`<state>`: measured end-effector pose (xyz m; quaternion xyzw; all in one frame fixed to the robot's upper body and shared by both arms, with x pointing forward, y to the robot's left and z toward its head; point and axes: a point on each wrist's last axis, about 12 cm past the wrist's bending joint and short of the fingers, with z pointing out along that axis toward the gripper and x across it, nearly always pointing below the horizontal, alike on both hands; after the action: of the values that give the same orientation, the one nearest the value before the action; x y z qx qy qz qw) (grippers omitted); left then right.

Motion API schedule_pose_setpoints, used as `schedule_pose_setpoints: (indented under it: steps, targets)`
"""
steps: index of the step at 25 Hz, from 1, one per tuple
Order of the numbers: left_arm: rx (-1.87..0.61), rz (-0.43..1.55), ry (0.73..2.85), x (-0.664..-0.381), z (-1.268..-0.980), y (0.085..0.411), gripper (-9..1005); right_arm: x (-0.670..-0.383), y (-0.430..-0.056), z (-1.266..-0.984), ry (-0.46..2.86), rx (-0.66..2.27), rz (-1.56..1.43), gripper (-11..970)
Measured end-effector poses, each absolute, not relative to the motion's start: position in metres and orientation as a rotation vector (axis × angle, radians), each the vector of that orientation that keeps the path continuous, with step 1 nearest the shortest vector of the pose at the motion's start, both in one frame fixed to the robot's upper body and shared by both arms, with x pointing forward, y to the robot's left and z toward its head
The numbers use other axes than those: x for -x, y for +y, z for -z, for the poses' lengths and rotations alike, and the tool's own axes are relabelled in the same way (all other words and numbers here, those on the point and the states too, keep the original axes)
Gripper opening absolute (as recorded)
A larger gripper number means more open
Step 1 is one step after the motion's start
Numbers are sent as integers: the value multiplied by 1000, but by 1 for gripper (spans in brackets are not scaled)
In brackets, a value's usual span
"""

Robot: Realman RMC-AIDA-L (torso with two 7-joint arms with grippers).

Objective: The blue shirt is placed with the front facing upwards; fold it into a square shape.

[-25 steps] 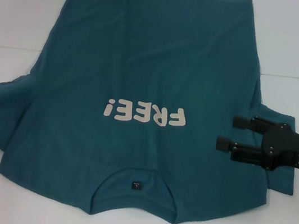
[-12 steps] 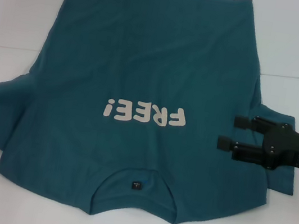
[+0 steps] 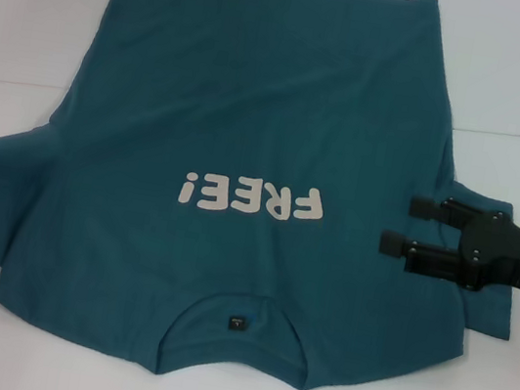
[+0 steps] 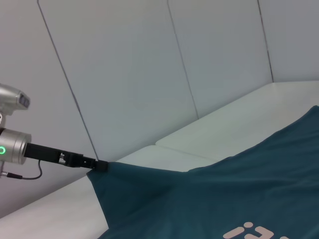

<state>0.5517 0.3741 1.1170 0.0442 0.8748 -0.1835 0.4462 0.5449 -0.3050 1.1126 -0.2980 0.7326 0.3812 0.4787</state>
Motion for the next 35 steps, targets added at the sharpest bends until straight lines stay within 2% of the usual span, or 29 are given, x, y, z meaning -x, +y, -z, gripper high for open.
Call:
schedule_pose_setpoints:
  steps: [16, 35]
  targets:
    - [-143, 482, 2151, -554, -1126, 367, 40, -543, -306, -1111, 1793, 717, -932, 917]
    - [-235, 525, 2121, -573, -1141, 345, 43, -543, -308, -1111, 1795, 708, -926, 916]
